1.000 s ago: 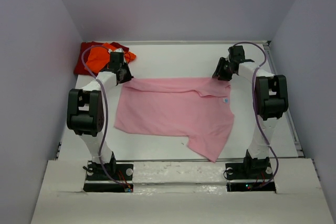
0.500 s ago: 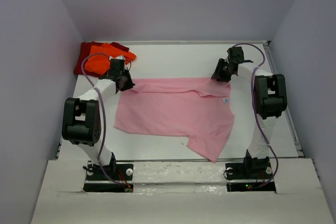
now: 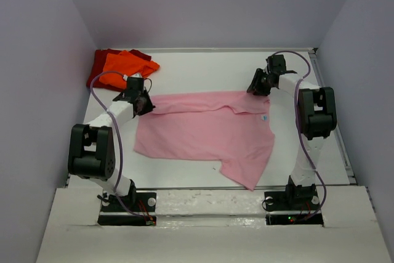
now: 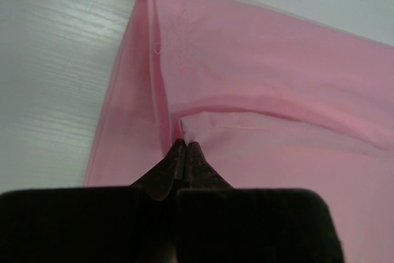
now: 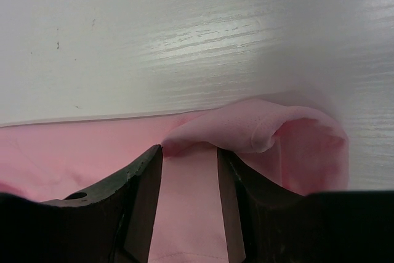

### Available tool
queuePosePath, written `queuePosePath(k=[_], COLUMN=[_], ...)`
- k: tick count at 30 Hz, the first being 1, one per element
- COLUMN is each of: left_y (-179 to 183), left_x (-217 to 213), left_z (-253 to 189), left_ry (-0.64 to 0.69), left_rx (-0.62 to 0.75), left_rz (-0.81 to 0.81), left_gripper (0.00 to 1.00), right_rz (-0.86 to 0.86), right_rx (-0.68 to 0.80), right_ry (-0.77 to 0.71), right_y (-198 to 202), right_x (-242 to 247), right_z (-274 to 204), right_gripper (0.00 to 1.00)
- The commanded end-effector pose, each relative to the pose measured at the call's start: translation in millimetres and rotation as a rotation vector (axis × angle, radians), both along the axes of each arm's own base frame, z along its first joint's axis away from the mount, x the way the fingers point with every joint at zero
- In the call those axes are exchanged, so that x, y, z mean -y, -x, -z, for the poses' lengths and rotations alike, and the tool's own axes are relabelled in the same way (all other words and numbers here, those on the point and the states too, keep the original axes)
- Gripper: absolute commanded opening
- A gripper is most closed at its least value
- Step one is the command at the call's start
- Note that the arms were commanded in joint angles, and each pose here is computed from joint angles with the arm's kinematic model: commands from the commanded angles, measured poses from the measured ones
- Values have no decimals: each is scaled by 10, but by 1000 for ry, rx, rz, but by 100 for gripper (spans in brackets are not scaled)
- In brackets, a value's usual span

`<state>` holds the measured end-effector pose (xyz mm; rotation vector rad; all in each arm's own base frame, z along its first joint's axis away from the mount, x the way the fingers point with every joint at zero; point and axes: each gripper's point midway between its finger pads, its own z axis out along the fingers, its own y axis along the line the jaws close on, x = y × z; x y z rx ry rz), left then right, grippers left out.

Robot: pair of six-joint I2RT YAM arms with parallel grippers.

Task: Fold and stack the t-shirts
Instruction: Fold the flattened tshirt in 1/3 of the way

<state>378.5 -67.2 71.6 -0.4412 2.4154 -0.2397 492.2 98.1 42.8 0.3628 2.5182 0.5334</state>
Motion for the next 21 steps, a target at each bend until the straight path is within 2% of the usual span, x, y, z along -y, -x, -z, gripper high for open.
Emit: queuePosePath(k=[1, 3, 6, 10, 12, 16, 21], left_y=[102, 139, 131, 54, 21, -82, -357], left_x=[-303, -408, -559, -685, -698, -671, -511], left_z=[84, 151, 136, -4, -11, -50, -243], left_ry=[-100, -128, -173, -174, -163, -127, -38], left_rx=[-34, -62, -64, -26, -20, -7, 73], left_rz=[-72, -99, -152, -200, -199, -193, -166], left_gripper=[0, 13, 44, 50, 59, 59, 59], right_rz=[-4, -6, -6, -5, -7, -6, -4], right_rx=[90, 88, 91, 93, 92, 86, 67], right_ry=[-29, -33, -33, -30, -32, -31, -29], right_y=[-144, -137, -129, -130, -130, -130, -120], right_x=[-26, -34, -34, -28, -33, -30, -28], right_z=[-308, -305, -316, -318, -307, -267, -160], right_gripper=[46, 47, 47, 47, 47, 47, 46])
